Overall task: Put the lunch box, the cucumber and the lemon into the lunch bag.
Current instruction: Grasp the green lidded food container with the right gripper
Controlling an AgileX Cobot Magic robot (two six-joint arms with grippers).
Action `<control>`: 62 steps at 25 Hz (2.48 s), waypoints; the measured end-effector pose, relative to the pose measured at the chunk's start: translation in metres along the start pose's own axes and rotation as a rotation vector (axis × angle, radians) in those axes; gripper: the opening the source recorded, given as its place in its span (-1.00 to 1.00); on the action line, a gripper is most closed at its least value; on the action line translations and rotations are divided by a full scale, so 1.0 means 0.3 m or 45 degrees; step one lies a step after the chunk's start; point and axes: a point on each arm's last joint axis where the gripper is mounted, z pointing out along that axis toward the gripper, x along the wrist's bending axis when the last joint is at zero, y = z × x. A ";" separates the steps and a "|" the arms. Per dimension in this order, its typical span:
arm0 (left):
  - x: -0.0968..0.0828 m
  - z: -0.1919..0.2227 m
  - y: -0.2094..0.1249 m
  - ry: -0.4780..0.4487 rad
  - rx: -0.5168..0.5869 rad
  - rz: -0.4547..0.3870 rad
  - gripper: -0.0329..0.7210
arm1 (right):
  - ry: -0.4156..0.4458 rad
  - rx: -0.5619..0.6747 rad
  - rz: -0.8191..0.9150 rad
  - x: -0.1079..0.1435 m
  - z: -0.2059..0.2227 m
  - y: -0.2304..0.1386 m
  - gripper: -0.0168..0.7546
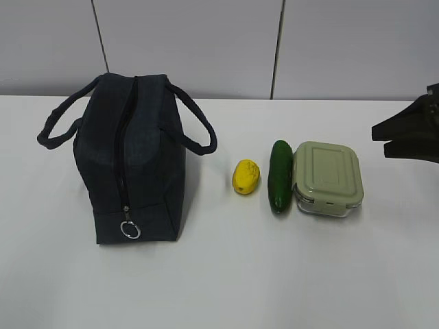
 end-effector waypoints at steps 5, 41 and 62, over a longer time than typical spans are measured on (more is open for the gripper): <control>0.000 0.000 0.000 0.000 0.000 0.000 0.27 | -0.007 0.021 -0.002 -0.025 0.012 0.009 0.08; 0.000 0.000 0.000 0.000 0.000 0.000 0.27 | 0.011 0.131 0.154 -0.275 0.161 0.043 0.55; 0.000 0.000 0.000 0.000 0.000 0.000 0.27 | 0.100 0.046 0.163 -0.385 0.242 0.068 0.55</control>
